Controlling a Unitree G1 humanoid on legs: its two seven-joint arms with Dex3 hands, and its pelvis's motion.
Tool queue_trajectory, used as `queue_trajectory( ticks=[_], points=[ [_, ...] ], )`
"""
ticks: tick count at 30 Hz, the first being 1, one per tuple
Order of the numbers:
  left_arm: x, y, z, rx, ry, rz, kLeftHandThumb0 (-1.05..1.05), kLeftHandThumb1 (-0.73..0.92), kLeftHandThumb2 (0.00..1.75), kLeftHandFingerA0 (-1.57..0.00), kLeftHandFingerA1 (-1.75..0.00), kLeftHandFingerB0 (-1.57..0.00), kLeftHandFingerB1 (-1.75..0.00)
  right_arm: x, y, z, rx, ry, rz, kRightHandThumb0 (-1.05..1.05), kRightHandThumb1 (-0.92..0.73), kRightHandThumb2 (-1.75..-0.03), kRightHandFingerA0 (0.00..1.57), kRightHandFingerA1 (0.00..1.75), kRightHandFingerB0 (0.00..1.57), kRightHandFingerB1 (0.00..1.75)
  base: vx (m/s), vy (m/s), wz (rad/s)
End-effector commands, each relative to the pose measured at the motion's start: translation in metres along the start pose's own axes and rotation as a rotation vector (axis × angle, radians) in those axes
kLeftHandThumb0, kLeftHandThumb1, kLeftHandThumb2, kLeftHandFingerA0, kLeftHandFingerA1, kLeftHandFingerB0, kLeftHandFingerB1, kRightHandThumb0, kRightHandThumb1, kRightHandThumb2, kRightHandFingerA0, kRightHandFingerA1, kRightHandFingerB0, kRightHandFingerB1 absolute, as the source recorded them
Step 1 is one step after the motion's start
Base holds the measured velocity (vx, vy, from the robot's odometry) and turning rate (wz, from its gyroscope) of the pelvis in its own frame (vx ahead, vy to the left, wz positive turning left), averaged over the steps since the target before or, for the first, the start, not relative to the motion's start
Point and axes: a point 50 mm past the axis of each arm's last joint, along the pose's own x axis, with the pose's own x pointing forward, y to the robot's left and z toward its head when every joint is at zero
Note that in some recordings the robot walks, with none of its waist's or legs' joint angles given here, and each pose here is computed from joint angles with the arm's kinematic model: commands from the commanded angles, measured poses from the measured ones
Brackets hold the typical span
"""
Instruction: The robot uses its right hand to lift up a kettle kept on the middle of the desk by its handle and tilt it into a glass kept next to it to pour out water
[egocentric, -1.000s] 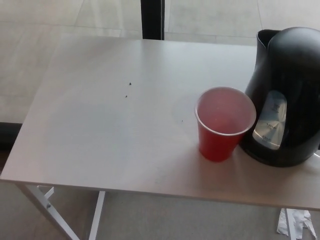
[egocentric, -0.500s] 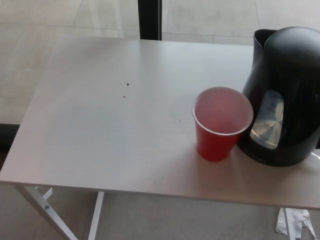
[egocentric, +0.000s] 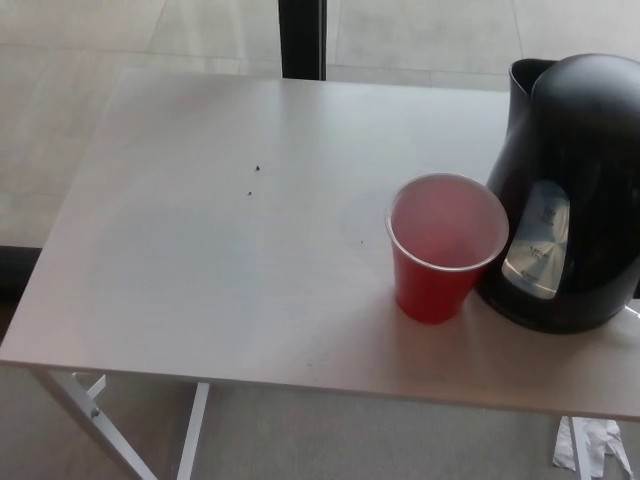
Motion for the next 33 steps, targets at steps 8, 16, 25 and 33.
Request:
queue_trajectory(
  ticks=[8, 16, 25, 33],
  points=[
    [-0.0011, 0.0043, 0.01, 0.026, -0.04, 0.012, -1.05, 0.58, 1.3, -1.14, -1.1, -0.68, -1.55, 0.0029, -0.0037, 0.0107, -0.007, -0.049, -0.002, -0.67, -0.42, -0.72, 0.3, 0.52, 0.18, 0.5, 0.0, 0.0, 0.0],
    [-0.0009, 0.0042, 0.0103, 0.019, -0.041, 0.013, -1.05, 0.57, 1.31, -1.11, -1.14, -0.67, -1.57, 0.0043, -0.0008, 0.0111, -0.011, -0.048, 0.0, -0.63, -0.48, -0.55, 0.68, 0.51, 0.22, 0.47, 0.0, 0.0, 0.0],
    [-0.0009, 0.0044, 0.0099, 0.025, -0.04, 0.009, -1.05, 0.57, 1.3, -1.12, -1.11, -0.66, -1.56, 0.0038, -0.0012, 0.0102, -0.01, -0.044, 0.0, -0.66, -0.49, -0.55, 0.69, 0.49, 0.21, 0.47, 0.0, 0.0, 0.0],
    [-0.0009, 0.0042, 0.0084, 0.03, -0.034, 0.014, -1.05, 0.57, 1.32, -1.09, -1.16, -0.65, -1.59, 0.0034, -0.0012, 0.0098, -0.023, -0.043, 0.003, -0.64, -0.49, -0.55, 0.6, 0.48, 0.22, 0.45, 0.0, 0.0, 0.0]
  ],
)
